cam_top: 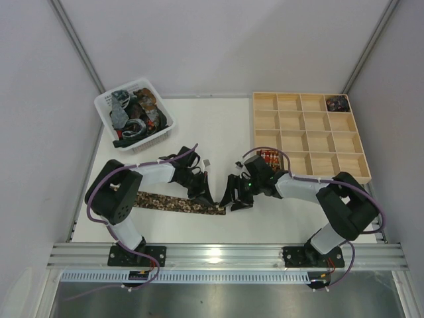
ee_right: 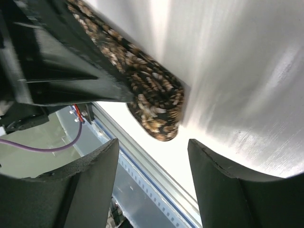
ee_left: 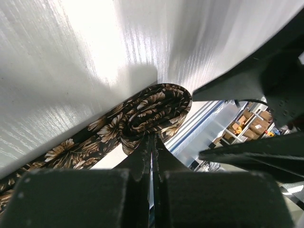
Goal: Roll the ties
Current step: Roll the tie
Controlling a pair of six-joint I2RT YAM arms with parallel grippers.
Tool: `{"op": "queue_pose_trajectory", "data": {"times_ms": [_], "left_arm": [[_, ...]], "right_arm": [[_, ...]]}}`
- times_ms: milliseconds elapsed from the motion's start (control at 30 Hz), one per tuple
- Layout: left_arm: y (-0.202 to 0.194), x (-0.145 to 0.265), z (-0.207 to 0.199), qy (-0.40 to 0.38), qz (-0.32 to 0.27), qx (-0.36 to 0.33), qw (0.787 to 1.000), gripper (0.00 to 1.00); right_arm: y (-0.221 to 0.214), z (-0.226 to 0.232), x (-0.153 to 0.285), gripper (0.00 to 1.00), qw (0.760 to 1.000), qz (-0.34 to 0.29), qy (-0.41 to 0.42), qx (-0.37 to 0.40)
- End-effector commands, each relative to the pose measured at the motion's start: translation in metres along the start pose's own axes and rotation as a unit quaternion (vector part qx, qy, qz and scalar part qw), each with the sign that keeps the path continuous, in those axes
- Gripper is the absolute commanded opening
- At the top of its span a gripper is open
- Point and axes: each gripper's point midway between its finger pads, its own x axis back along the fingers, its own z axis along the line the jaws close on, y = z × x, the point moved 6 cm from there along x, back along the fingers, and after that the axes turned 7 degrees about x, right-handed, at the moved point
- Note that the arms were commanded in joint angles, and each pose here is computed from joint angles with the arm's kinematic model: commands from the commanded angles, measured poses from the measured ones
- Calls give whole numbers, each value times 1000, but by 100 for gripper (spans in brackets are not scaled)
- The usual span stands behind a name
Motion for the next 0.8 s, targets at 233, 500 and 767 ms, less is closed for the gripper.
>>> {"op": "queue_pose_trajectory", "data": {"times_ms": [233,500,767], "left_arm": [[6,5,8,5,-6,-10,1000,0],[7,4,14,9,-5,-9,1000,0],[8,3,14,7,-3,-12,1000,0]], "right_arm": [[8,-10,-28,65,999,-6,51,4],[9,-12,-38,55,998,-4,66,-15],[12,-8,-38,29,997,-4,70,-28]]}}
